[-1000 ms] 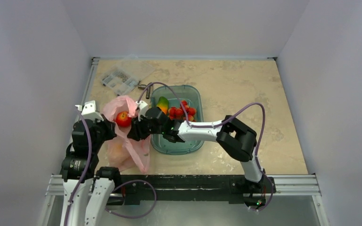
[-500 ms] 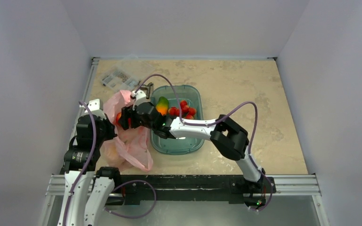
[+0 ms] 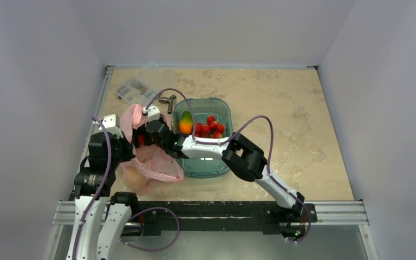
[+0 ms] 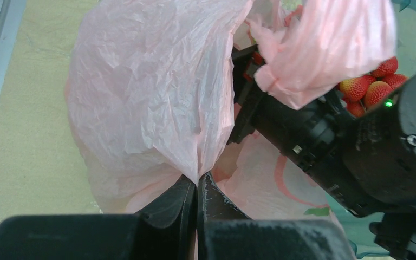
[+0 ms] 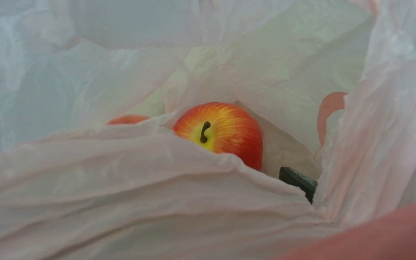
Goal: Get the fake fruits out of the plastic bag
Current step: Take out the fake fruit from the plastic bag.
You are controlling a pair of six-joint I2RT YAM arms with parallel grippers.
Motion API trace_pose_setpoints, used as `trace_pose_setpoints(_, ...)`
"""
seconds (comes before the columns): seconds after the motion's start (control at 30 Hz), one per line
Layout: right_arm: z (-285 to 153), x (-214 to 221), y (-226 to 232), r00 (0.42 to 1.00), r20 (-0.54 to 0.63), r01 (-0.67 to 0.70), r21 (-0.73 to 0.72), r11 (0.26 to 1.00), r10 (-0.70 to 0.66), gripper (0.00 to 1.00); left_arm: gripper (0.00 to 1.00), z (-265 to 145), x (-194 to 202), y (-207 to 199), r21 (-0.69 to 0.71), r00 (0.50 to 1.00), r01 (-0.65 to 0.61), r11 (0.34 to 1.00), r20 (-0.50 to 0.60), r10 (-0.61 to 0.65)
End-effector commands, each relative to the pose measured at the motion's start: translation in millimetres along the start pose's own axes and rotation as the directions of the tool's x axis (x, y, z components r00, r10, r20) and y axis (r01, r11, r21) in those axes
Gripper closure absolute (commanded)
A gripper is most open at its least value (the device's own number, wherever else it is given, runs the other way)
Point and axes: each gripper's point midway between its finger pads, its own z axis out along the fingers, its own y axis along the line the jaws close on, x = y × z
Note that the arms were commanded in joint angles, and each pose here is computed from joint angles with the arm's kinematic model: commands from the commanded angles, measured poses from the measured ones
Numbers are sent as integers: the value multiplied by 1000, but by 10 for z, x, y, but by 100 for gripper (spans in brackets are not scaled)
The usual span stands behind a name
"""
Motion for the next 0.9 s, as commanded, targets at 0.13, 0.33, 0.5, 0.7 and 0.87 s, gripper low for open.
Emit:
trace_pose_setpoints(0.13, 363, -67, 110, 995, 83, 61, 13, 998, -62, 1, 100, 30, -35, -61, 31, 1000, -17, 999, 8, 17)
trace_pose_setpoints(0.33, 547, 120, 72, 995, 68, 65, 31, 997, -67, 10, 100, 40, -27, -66, 33, 1000, -15, 999, 3, 15)
trace_pose_setpoints(0.5, 598, 167, 86, 995, 68, 78, 29, 997, -80, 26, 100, 35, -31, -68, 35, 1000, -15, 999, 6, 15)
trace_pose_setpoints(0.7, 403, -278, 266, 987, 138, 78, -9, 997, -76, 58, 100, 28, -34, -63, 32, 1000, -15, 999, 10, 14)
trace_pose_setpoints(0.87, 111, -608, 391, 981, 180, 83, -52, 995, -72, 78, 100, 10, -48, -42, 21, 1000, -12, 1000, 20, 11)
